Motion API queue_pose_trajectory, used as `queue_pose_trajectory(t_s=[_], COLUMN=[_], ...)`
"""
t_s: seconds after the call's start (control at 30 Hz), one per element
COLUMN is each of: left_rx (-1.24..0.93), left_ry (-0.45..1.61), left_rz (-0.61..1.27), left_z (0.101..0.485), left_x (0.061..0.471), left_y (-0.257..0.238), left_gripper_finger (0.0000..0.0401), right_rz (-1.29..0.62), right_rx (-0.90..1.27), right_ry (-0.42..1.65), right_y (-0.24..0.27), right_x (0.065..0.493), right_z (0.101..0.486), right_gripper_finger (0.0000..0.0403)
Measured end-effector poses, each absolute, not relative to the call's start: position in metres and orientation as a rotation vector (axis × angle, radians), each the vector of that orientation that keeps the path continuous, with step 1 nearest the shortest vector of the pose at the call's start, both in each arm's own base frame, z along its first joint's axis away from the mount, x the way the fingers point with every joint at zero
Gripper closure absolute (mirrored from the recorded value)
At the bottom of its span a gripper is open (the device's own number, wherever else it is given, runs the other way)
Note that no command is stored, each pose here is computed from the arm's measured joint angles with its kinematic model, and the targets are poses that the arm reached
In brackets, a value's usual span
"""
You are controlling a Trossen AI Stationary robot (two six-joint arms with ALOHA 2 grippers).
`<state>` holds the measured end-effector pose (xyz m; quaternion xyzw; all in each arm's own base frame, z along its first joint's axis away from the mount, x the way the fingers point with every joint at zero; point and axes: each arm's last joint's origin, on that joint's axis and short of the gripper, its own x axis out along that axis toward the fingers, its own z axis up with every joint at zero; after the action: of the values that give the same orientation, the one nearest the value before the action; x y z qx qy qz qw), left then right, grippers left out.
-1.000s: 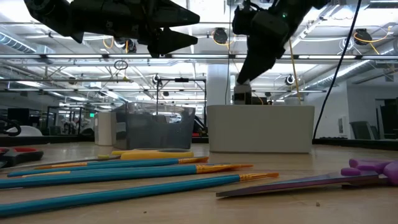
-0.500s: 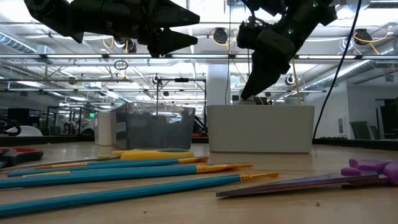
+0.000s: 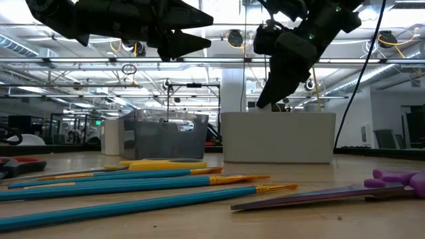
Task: Pick & Place Paint Supplies
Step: Put the gray paint bottle into the gray bin, then put the purple scissors into the white bin
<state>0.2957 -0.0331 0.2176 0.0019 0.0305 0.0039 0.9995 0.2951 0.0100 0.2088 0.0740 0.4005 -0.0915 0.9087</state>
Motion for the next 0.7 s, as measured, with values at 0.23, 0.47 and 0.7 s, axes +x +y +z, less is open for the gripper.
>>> queue_pose_trajectory(t_s=[0.23, 0.47, 0.7], left_rx=[0.004, 0.003, -0.001], left_ry=[0.061, 0.06, 0.06], left_rz=[0.008, 0.008, 0.008], left_z=[0.218, 0.218, 0.218], left_x=[0.296, 0.296, 0.296], left_y=[-0.033, -0.033, -0.033], left_gripper_finger=[0.0047, 0.0047, 0.0047], right_rz=[-0.176, -0.153, -0.073], right_rx=[0.156, 0.144, 0.114], right_ry=[0.806, 0.686, 0.549], right_y=[0.01, 0.01, 0.024], right_x=[0.293, 0.281, 0.266], right_z=[0.214, 0.245, 0.275], right_gripper_finger=[0.0242, 0.0213, 0.0205])
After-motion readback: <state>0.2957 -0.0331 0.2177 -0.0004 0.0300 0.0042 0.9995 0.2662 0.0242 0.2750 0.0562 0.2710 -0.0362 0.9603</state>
